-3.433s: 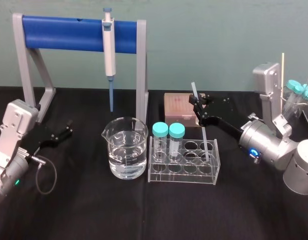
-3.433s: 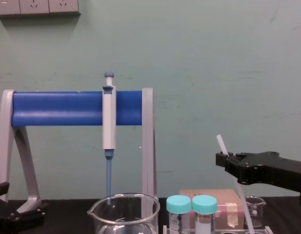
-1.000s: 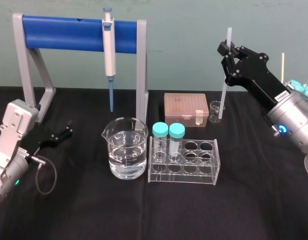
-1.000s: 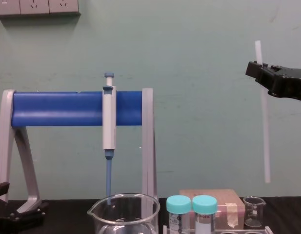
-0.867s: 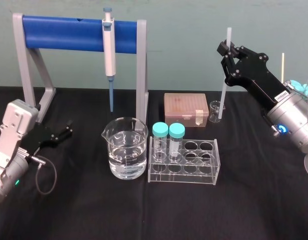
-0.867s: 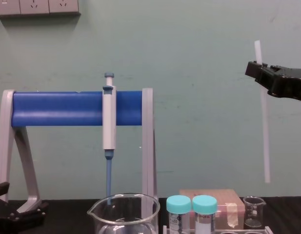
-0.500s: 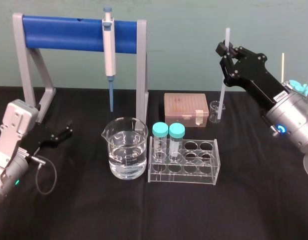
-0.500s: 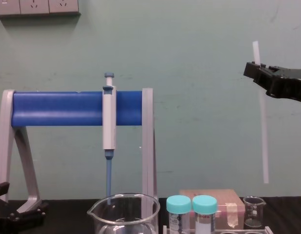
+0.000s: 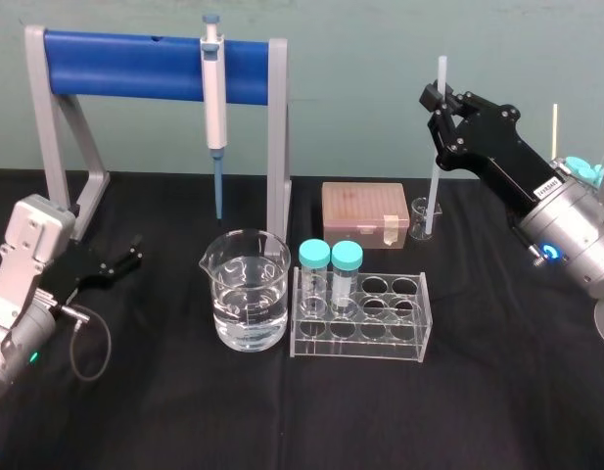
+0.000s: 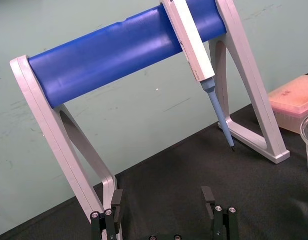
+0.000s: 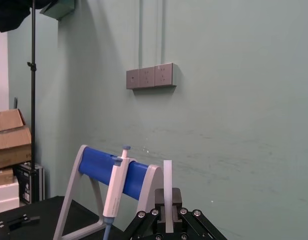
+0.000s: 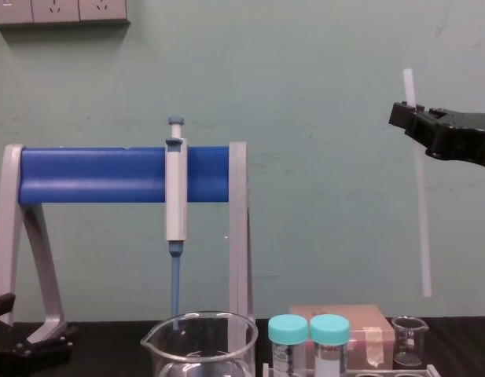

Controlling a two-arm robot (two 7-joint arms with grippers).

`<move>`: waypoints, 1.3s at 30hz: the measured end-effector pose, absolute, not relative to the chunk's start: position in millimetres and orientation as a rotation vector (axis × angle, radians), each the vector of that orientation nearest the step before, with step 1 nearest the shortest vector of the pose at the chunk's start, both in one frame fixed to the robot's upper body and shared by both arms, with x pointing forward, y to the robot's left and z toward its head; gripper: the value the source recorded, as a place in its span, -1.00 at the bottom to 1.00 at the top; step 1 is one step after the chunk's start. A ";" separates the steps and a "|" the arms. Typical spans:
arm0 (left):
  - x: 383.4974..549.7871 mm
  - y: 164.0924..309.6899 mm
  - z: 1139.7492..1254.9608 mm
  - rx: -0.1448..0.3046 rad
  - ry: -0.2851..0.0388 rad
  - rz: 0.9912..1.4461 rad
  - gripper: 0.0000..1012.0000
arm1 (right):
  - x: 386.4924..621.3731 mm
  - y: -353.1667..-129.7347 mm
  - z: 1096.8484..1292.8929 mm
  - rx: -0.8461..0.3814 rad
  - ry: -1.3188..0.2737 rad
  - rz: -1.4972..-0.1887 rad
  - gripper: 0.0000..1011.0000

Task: Pick up the stirring rod with one hand, then place it down.

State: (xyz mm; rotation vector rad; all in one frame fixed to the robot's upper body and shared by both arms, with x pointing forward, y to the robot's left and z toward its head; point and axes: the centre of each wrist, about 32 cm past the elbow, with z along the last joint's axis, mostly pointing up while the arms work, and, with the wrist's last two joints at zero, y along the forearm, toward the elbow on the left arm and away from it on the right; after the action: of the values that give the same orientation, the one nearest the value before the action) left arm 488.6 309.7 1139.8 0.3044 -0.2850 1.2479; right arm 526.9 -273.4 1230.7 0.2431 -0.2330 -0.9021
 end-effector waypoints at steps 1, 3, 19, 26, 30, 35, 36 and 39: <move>488.6 309.7 1139.8 0.304 -0.285 1.248 0.98 | 527.0 -273.4 1230.8 0.243 -0.233 -0.902 -0.86; 488.6 309.7 1139.8 0.304 -0.285 1.248 0.98 | 527.2 -273.3 1230.5 0.242 -0.232 -0.901 -0.86; 488.6 309.7 1139.8 0.304 -0.285 1.248 0.98 | 527.5 -272.7 1229.0 0.241 -0.228 -0.897 -0.86; 488.6 309.7 1139.8 0.304 -0.285 1.248 0.98 | 527.1 -272.6 1228.0 0.239 -0.227 -0.897 -0.86; 488.6 309.7 1139.8 0.304 -0.285 1.248 0.98 | 526.7 -272.6 1227.8 0.240 -0.227 -0.897 -0.86; 488.6 309.7 1139.8 0.304 -0.285 1.248 0.98 | 526.2 -272.8 1228.1 0.241 -0.228 -0.895 -0.86; 488.6 309.7 1139.8 0.304 -0.285 1.248 0.98 | 526.1 -272.8 1228.2 0.241 -0.228 -0.895 -0.86; 488.6 309.7 1139.8 0.304 -0.285 1.248 0.98 | 525.7 -272.7 1227.9 0.240 -0.227 -0.894 -0.86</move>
State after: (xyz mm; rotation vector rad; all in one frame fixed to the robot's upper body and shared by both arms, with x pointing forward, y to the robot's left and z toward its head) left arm 488.6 309.7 1139.8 0.3044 -0.2850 1.2480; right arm 525.7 -272.7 1227.9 0.2403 -0.2271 -0.8938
